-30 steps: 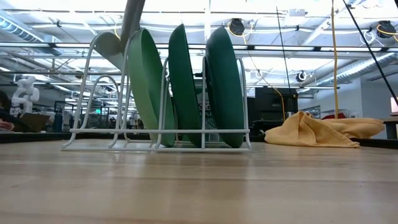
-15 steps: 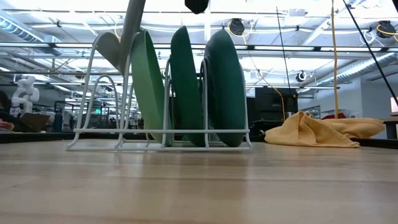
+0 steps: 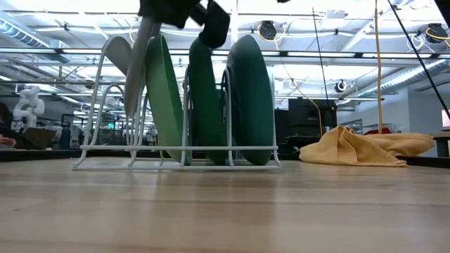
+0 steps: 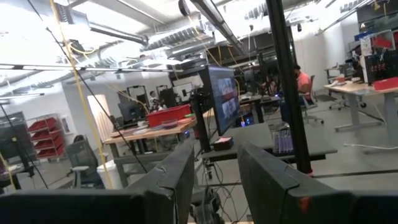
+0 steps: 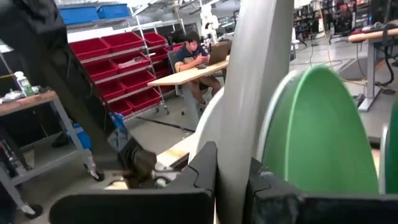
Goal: Sort dishes
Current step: Put the gray plate into the dish rack
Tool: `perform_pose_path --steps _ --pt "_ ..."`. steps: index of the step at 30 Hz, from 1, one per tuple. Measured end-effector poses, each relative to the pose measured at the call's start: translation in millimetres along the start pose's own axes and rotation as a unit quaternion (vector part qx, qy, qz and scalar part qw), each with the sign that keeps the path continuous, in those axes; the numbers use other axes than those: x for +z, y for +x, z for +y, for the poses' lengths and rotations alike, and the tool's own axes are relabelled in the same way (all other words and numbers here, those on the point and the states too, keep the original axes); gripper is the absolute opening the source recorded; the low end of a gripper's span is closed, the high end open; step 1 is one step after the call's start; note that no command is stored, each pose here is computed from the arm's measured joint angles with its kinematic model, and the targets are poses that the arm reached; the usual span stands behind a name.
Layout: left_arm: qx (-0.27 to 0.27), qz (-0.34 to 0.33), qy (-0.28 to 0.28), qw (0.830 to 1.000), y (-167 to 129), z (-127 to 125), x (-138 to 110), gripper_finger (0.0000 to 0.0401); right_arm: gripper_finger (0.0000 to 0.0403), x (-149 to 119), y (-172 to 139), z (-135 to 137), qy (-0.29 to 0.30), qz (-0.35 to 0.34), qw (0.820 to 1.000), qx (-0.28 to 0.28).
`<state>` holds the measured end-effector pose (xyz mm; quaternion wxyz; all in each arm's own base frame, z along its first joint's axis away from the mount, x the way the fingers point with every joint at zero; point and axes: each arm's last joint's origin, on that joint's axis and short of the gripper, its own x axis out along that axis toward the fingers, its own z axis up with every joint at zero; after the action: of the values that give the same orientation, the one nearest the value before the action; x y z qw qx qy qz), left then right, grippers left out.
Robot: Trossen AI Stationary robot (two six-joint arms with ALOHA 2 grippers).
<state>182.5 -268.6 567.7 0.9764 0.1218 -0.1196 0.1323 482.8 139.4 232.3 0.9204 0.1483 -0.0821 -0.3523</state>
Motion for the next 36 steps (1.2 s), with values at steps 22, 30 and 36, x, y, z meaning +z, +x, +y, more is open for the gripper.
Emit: perform_pose_path --steps 22,30,36 --pt "0.0 0.0 0.004 1.0 1 0 -1 0.0125 0.0012 -22 7 5 -0.02 0.02 0.999 0.034" --pt "0.0 0.0 0.004 1.0 1 0 -1 0.0125 0.0052 -23 11 5 -0.026 0.031 0.997 0.064" --pt "0.0 0.0 0.004 1.0 1 0 -1 0.0125 0.0083 -24 13 4 -0.028 0.037 0.996 0.08"
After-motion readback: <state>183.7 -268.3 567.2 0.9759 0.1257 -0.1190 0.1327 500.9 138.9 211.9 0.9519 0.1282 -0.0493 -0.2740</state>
